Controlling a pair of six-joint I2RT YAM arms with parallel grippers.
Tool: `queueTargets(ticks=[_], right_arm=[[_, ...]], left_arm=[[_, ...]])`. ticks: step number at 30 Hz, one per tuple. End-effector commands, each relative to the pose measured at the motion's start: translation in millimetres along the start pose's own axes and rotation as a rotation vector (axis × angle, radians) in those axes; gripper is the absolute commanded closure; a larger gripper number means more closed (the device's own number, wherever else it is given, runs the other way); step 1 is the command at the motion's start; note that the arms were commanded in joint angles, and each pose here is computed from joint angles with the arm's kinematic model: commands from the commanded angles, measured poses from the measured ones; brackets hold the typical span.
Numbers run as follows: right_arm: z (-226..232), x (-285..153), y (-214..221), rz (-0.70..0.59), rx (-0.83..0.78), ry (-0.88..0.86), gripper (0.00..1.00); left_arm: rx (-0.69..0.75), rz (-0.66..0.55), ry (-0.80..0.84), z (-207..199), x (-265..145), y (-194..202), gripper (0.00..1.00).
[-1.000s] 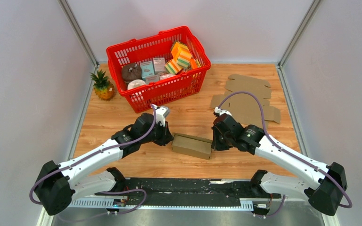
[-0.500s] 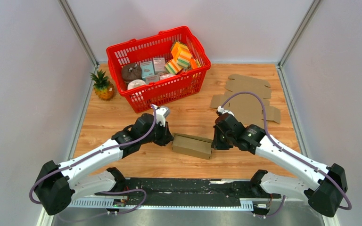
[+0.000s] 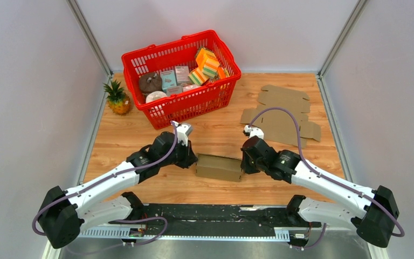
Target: Fold the paper box
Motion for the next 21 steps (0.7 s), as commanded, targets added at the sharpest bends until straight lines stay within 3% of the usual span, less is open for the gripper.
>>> queueTargets(ticks=[1,4,11,16,21], right_arm=[[9.8,8.0,-0.7,-0.092,-0.089,-0.031,1.0],[11.0,10.6,-0.1,-0.133,-0.13,-0.03,1.0],[13.9,7.7,-0.9,-0.167,-0.18,-0.088,1.0],[13.4,4.8,-3.4,-0.181,-0.209,-0.089,1.0],[16.0,5.2,-4.2,-0.187,-0.21,-0.106,0.95]], left_arm=[[-0.013,-0.018,0.032,-5.3,-2.8,7.0,0.96],[-0.02,-0.036,0.024,-3.8,-7.7,10.0,0.91],[-0.031,-0.142,-0.008,-9.0,-50.1,-9.5,0.43],[-0.049,-0.167,-0.1,-9.2,-68.7,-28.8,0.4],[-0.071,-0.103,-0.152,-8.9,-51.0,-37.1,0.57]])
Point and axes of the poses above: each gripper's point midway between its finger pads, its own x axis out along the fingers, its own z axis along the line the jaws close on, y = z × x, the point moved 8 cm from there along -x, back along the fingers, and after that the axes turned 6 degrees about x, right-handed, at the moved point
